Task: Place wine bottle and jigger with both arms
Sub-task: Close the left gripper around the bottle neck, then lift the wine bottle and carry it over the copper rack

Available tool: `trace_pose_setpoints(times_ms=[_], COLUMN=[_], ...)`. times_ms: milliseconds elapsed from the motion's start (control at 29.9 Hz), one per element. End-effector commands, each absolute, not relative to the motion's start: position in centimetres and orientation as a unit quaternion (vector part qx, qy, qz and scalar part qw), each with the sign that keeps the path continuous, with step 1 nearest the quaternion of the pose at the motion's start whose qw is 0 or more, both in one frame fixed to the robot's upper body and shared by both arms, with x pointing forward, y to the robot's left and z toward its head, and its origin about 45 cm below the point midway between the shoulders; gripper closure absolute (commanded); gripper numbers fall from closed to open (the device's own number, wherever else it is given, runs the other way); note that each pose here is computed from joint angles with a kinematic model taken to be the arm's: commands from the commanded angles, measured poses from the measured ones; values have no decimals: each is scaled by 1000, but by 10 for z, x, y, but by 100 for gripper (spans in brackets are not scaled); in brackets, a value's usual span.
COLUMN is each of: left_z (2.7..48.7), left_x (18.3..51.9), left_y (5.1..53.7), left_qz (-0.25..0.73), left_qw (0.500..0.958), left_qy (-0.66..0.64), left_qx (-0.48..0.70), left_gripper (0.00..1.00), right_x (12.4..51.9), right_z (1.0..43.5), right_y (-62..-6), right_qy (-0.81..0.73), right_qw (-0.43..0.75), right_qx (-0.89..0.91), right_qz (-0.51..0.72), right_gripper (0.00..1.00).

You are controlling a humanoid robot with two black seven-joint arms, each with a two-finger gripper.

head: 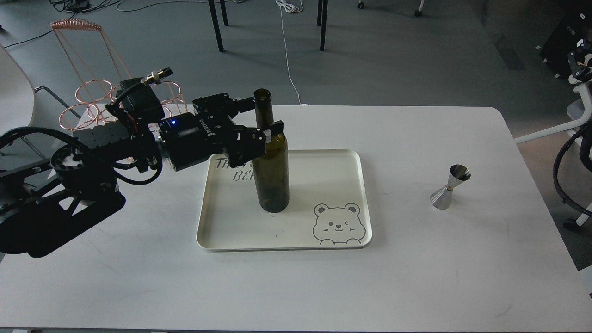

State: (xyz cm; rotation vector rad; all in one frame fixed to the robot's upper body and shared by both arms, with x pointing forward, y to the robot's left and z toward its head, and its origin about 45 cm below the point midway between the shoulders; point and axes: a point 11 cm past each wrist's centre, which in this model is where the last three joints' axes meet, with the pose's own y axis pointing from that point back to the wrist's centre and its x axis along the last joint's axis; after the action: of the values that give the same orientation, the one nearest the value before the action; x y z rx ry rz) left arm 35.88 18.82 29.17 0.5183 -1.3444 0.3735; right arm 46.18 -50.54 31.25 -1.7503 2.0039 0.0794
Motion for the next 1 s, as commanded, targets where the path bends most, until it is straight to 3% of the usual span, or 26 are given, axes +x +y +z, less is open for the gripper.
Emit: trace_pose_setpoints(times_ms=[0,401,802,969], left_z=[291,290,307,367], left_x=[363,363,366,383], left_y=[188,186,201,236], left_qz=[173,172,183,220], left_qw=[735,737,719,683], left_qy=[-611,-609,-626,-648], left_qx=[238,236,242,255], left_gripper=[30,73,87,88], right_x=[462,462,462,460], right_z=[314,314,316,318], right_y=[-506,-505,-507,-510], right_qy=[731,731,731,733], right_qw=[239,240,240,238], right_qx=[-638,-639,-638,-637], right_qz=[28,29,26,23], right_gripper=[3,2,2,2])
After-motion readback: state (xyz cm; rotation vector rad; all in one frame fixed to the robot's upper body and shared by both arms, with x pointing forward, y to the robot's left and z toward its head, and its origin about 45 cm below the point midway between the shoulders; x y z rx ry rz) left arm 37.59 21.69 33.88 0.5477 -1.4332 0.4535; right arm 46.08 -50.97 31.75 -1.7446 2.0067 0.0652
